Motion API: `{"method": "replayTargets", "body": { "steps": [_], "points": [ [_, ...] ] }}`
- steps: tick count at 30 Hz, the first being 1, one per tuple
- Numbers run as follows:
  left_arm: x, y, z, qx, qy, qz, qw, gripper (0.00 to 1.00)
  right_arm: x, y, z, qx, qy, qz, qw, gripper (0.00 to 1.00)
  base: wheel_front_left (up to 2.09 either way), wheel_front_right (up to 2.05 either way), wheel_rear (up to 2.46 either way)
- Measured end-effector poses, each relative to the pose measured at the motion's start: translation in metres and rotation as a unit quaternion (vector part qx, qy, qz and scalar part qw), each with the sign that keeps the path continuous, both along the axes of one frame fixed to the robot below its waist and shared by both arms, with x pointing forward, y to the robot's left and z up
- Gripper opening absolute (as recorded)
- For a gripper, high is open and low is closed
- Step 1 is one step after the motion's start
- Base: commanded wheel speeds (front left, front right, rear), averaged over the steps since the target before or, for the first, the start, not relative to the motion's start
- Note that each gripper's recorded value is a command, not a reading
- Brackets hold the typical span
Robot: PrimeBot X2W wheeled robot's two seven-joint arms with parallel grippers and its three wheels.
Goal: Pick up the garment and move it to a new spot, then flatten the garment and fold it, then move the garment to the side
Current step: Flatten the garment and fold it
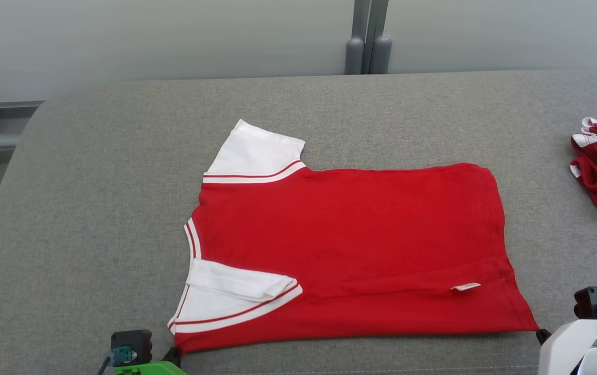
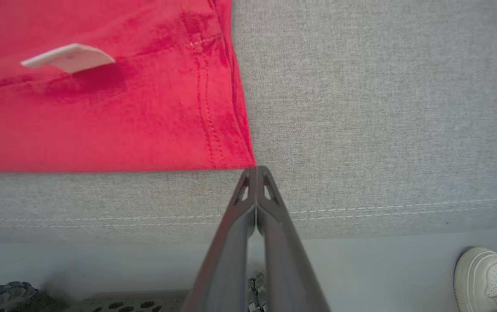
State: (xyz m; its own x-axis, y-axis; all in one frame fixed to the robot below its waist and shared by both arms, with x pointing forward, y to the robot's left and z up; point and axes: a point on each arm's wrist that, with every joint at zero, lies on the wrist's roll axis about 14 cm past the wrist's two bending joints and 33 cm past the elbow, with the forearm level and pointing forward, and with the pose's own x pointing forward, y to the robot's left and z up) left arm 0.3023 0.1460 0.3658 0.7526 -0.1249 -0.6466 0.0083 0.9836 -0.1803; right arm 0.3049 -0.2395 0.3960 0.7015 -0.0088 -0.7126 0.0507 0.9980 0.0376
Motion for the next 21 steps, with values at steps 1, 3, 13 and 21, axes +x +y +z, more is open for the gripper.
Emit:
{"method": "replayTargets", "body": {
  "steps": [1,3,13,21],
  "points": [
    [0.0,0.0,-0.001,0.0,0.002,0.0,1.0,0.0,0.001,0.001,0.0,0.003,-0.003,-0.002,1.0,0.07,0.0,0.0,0.0],
    [-0.002,0.0,-0.004,0.0,0.009,-0.005,1.0,0.16,-0.001,0.004,-0.003,0.008,0.0,-0.003,1.0,1.0,0.0,0.0,0.0],
    [0.007,0.011,0.012,-0.002,-0.065,0.022,0.998,1.0,0.011,0.009,0.013,0.029,-0.07,-0.024,0.997,1.0,0.0,0.0,0.0],
    [0.033,0.034,0.064,-0.015,-0.205,0.071,0.976,1.0,0.033,0.029,0.052,0.079,-0.193,-0.033,0.977,1.0,0.0,0.0,0.0]
  ]
}}
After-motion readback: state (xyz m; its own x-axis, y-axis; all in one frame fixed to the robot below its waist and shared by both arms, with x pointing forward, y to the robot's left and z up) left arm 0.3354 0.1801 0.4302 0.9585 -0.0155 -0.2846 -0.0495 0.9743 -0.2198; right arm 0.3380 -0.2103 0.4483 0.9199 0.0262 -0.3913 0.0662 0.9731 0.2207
